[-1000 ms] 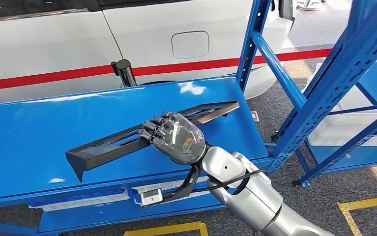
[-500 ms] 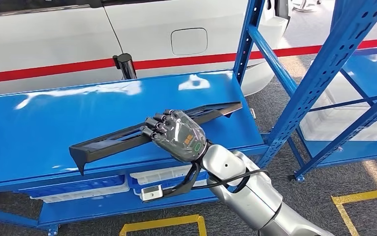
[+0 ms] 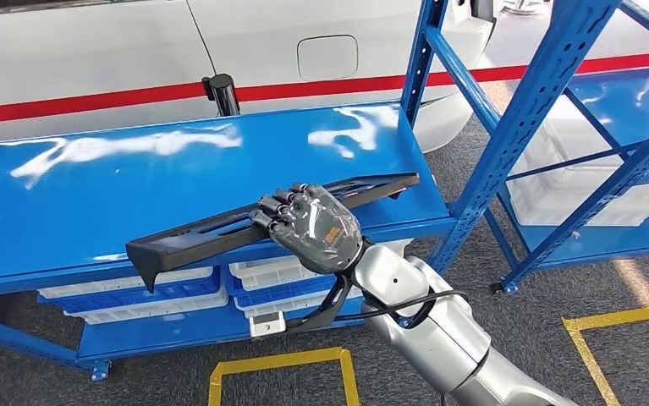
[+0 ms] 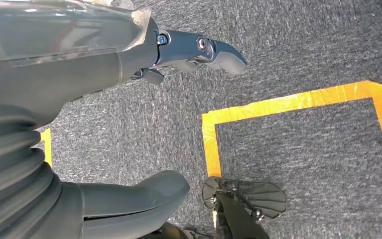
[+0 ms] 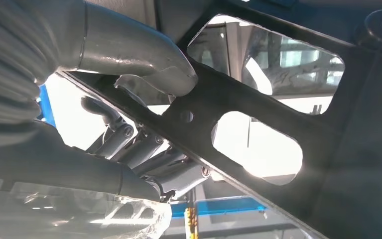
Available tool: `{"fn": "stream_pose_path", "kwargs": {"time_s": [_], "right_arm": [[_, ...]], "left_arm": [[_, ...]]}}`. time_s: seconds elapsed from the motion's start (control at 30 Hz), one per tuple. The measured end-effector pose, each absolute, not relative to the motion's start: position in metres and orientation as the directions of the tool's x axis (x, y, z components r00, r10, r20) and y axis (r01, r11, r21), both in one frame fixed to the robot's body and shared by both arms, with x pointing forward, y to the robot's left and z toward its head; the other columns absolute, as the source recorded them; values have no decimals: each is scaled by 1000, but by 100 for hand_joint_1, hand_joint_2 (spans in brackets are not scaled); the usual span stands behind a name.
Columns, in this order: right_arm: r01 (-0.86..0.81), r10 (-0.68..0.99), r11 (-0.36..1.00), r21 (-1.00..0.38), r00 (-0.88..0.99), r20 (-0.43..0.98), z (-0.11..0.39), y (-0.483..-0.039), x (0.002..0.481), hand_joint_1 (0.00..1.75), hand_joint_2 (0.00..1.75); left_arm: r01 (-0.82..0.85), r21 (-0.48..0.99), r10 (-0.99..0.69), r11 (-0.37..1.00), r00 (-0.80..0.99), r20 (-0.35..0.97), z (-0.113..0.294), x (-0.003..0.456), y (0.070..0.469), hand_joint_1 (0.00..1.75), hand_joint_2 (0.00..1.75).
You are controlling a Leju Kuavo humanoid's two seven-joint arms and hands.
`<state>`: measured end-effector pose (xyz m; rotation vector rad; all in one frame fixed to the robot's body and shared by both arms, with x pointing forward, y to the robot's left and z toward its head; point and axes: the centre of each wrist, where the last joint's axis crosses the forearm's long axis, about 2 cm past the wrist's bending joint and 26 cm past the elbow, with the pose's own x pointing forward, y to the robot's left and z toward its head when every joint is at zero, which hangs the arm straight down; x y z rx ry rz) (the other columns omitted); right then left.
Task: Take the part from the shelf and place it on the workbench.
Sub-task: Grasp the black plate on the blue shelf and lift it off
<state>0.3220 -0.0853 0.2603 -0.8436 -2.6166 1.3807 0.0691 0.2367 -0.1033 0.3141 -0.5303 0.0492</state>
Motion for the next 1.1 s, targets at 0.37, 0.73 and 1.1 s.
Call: {"fn": "stream_pose_path", "kwargs": {"time_s": [0.37, 0.73, 1.1], "right_arm": [[417, 495, 442, -794, -852, -172, 254, -82, 323, 175, 175], [402, 491, 446, -799, -857, -157, 253, -77, 322, 175, 175], [377, 476, 448, -811, -868, -140, 247, -69, 320, 175, 175]], "left_arm": [[-137, 281, -25, 950, 864, 504, -103, 68, 237, 0, 175], [-141, 273, -22, 952, 854, 519, -103, 73, 237, 0, 175], [-145, 265, -15, 953, 853, 522, -103, 75, 237, 0, 175]]}}
